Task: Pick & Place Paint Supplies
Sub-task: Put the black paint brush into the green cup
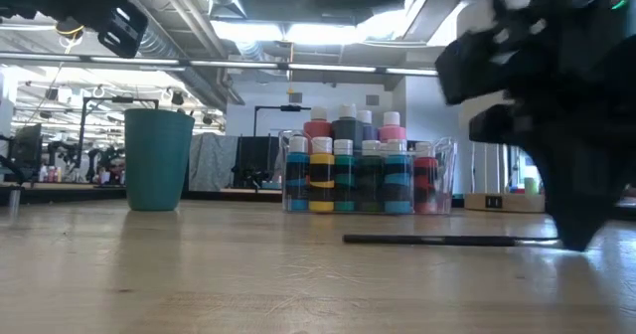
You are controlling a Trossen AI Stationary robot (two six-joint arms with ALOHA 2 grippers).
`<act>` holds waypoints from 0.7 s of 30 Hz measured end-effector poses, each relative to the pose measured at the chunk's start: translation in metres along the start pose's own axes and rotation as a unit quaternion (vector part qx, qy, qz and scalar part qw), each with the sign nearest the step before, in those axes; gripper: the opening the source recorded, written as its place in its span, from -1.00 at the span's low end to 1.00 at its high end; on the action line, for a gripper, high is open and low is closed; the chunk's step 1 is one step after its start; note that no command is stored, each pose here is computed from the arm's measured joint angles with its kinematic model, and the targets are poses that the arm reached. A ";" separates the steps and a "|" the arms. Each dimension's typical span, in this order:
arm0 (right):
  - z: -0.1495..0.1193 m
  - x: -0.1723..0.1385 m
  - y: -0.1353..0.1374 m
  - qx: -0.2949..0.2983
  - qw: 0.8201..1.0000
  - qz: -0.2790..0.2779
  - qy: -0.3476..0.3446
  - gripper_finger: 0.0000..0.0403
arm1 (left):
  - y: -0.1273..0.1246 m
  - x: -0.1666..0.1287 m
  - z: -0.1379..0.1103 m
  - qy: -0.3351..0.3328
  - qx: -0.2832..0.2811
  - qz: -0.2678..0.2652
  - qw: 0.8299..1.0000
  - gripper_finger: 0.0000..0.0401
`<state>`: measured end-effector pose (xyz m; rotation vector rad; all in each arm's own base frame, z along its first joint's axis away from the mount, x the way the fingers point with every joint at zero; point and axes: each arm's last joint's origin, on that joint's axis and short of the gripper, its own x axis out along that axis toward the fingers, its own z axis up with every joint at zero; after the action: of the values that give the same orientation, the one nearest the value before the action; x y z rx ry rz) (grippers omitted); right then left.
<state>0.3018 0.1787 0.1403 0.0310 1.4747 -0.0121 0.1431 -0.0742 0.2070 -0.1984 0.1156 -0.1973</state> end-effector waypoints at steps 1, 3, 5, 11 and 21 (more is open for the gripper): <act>0.001 -0.002 0.001 -0.001 1.000 0.002 -0.003 -1.00 | 0.000 0.001 0.000 -0.004 -0.001 0.003 1.000 -0.73; 0.003 -0.006 0.004 -0.004 1.000 0.001 -0.009 -1.00 | 0.000 0.003 0.000 -0.007 -0.002 0.008 1.000 -0.63; 0.001 -0.006 0.003 -0.006 1.000 -0.009 -0.004 -1.00 | -0.001 0.005 0.000 -0.015 -0.004 0.014 1.000 -0.52; -0.001 -0.007 0.005 0.005 1.000 -0.022 -0.008 -1.00 | -0.003 0.015 0.000 -0.042 -0.007 0.029 0.999 -0.22; 0.008 -0.019 0.007 0.034 0.998 -0.037 -0.034 -1.00 | -0.008 0.032 0.010 -0.054 0.067 0.072 0.994 -0.11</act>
<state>0.3076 0.1856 0.1603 0.0307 1.4060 -0.1236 0.1741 -0.0870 0.2157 -0.0666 0.0094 -0.0499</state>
